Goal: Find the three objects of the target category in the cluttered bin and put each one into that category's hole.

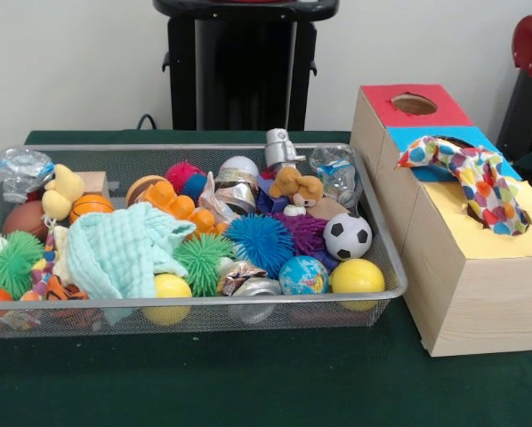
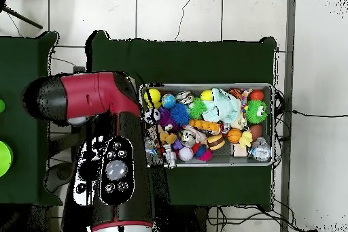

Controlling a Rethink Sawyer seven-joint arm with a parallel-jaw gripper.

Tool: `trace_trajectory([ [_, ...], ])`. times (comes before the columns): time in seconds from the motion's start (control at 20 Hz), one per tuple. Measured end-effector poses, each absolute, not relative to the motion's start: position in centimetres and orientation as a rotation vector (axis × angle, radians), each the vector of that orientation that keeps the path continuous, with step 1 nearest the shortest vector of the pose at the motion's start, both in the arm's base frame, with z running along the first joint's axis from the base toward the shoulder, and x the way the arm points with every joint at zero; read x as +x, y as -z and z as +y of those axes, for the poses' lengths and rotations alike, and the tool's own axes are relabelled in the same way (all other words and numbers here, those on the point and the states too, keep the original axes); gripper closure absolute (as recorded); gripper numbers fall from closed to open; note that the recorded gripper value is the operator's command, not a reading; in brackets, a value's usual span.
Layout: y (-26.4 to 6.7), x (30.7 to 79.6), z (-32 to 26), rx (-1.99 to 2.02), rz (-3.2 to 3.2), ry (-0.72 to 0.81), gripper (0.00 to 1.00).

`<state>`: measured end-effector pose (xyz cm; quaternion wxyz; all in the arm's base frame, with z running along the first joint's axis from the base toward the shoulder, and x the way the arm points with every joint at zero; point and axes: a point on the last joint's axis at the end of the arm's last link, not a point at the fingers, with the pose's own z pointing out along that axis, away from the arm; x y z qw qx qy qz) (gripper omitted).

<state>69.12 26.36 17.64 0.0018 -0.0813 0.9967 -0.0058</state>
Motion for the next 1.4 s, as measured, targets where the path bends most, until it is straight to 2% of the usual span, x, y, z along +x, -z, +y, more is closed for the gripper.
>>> trace_trajectory([
  [0.25,-18.9,71.1,24.7,-0.248,3.099,0.056,1.0],
  [0.85,-23.7,75.1,14.8,-0.094,3.189,0.146,1.0],
  [1.4,-25.2,77.6,10.5,-0.019,3.142,0.138,1.0],
])
